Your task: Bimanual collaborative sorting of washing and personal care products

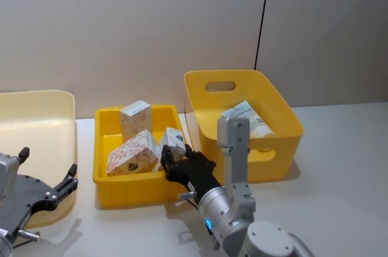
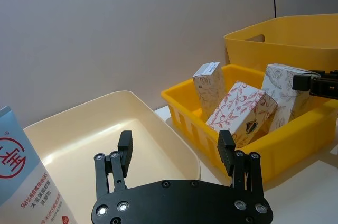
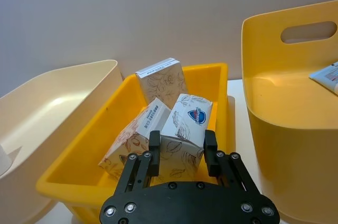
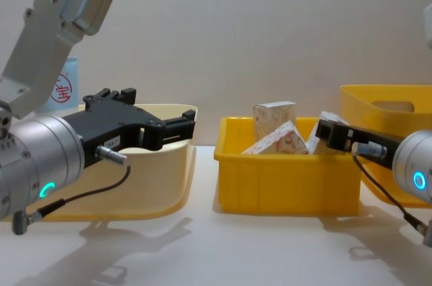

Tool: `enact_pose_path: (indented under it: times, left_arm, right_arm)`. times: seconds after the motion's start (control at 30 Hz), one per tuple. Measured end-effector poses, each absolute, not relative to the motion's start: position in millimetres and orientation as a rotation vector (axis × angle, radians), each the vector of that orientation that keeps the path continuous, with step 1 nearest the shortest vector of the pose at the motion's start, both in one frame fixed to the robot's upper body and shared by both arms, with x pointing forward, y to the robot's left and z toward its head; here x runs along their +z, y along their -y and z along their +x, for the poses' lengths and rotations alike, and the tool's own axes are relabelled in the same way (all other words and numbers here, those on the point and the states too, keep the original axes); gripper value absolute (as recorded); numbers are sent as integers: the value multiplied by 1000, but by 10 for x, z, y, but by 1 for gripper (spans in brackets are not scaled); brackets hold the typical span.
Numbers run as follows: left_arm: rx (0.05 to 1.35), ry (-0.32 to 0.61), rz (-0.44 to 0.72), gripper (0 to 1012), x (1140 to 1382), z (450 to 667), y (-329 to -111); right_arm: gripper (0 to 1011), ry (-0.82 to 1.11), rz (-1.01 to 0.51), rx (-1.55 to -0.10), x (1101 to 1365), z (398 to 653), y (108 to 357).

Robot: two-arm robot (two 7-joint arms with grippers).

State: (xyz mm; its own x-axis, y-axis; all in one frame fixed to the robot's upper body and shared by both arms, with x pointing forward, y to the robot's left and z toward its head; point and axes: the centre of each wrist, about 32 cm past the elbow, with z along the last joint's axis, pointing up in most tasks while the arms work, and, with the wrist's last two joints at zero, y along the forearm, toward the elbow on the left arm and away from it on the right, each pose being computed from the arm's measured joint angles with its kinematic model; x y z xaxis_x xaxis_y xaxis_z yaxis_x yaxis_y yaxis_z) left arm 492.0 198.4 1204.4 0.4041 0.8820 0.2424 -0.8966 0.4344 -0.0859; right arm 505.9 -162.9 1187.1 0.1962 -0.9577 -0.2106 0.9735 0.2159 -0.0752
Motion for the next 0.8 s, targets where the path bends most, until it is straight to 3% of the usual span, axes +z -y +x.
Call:
enact_pose_path:
  times: [0.8]
  left_arm:
    - [1124, 268, 61, 1004, 12044, 4920, -1984]
  right_arm:
    - [448, -123, 93, -1311, 11885, 5078, 1638]
